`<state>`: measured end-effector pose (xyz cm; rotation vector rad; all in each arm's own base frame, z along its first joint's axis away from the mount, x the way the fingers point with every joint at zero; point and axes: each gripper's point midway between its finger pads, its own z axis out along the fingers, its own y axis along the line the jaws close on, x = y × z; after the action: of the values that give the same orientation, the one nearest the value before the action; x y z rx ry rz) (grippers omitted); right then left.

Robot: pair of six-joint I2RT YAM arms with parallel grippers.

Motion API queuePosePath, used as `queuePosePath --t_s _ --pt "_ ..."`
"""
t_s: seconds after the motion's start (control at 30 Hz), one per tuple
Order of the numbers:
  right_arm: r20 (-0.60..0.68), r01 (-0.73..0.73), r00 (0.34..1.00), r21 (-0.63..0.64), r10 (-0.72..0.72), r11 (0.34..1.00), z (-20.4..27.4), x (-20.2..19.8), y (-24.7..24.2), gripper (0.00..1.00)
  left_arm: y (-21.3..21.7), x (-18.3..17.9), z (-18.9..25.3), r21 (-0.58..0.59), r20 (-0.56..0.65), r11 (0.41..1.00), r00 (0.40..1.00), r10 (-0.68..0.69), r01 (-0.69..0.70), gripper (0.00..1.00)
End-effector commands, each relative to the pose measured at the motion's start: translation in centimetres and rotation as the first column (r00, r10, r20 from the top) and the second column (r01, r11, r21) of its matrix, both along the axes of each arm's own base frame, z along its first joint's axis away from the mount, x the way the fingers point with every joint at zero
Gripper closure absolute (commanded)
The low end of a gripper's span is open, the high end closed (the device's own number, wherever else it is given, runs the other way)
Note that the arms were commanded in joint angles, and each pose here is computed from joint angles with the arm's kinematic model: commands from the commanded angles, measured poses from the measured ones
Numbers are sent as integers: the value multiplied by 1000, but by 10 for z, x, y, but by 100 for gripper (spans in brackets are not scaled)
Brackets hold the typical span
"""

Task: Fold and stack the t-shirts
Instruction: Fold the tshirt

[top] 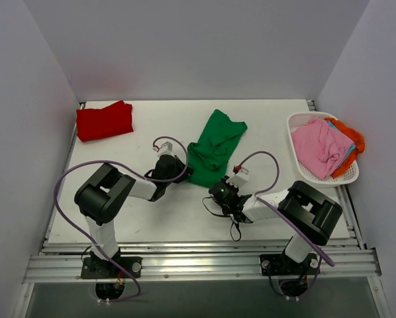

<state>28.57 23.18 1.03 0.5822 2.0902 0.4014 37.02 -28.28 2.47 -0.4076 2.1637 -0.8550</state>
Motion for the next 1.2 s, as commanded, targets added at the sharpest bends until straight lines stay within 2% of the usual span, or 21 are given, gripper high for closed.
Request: queuePosePath --t_s 0.0,0.2,0.43,0.5,0.53,0.6,0.63,0.7,0.93,1.17 --pt "-190 -46 982 -207 6 977 -52 -39 -42 100 21 -39 -55 138 -176 990 984 -11 36 98" --pt "-151 -53 988 -200 23 978 -26 -46 -42 100 15 -53 -35 130 -160 989 986 -53 75 98" --pt "-13 -106 994 -146 106 984 54 -81 -13 100 3 -97 25 159 -111 974 983 -144 161 98" --pt "9 -108 994 -174 112 979 66 -91 -16 100 3 -106 37 154 -102 973 983 -155 169 98" --pt "37 -103 993 -121 108 987 83 -94 -8 100 7 -112 51 144 -92 975 983 -160 172 98" --pt "48 -141 988 -139 149 980 94 -109 -4 100 8 -119 67 130 -72 975 982 -172 181 98" --pt "82 -125 988 -102 133 987 110 -110 1 100 8 -121 88 104 -35 978 983 -179 182 98" --pt "95 -143 983 -123 155 982 119 -120 2 100 15 -129 97 123 -46 974 981 -188 192 98" --pt "165 -95 979 -147 119 985 154 -120 -2 100 15 -124 160 122 50 972 977 -209 201 93" --pt "199 -51 977 -142 79 989 170 -117 -12 100 -15 -104 166 145 47 950 958 -284 275 92"
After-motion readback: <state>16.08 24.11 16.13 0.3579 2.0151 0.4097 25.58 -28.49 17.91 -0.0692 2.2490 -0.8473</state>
